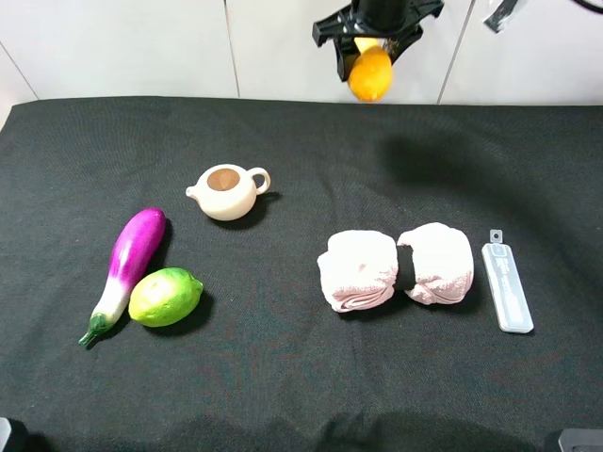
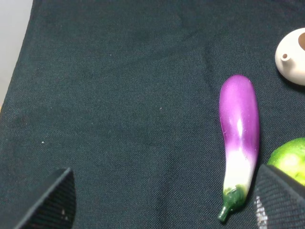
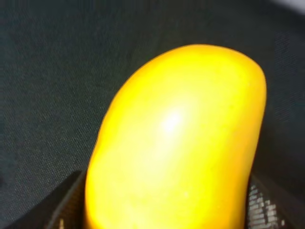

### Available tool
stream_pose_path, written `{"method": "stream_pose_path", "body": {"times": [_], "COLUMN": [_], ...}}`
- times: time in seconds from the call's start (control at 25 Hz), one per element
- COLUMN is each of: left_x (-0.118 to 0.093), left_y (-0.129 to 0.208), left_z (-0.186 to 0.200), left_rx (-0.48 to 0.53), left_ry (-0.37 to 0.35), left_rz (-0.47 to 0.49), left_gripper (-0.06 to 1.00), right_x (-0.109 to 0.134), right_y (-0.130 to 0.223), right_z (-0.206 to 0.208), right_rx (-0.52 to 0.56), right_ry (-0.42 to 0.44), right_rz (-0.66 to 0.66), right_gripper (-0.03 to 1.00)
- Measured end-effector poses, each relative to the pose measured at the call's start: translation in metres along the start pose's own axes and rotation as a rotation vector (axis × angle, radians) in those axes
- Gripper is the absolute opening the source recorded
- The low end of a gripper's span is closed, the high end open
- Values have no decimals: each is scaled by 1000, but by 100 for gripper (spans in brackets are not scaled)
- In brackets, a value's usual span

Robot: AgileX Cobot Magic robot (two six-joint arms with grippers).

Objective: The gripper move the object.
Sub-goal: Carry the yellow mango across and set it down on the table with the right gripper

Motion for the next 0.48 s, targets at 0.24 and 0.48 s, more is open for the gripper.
{"method": "stream_pose_path", "body": {"times": [0.24,0.48], "left_x": [0,0], "left_y": [0,0], "left_z": [0,0], "left_rx": [0,0], "left_ry": [0,0], "left_rz": [0,0], "left_gripper": [79,79], "right_x": [-14,-27], "right_y": [-6,8], "right_z": [36,56], "right_rx": [-67,-60], "right_ry": [20,35], "right_rz": [-11,-23], "right_gripper": [47,47]}}
Point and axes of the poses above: a point on each arm's last joint axis where the gripper is mounted, z pointing back along that axis away from the gripper, x along the wrist's bending axis when the last joint is at zero, y = z × x, the point moved 8 cm from there along -z, pointing out along that axis toward the gripper, and after that the axes turned 7 degrees about -z, right-handed, at the moved point
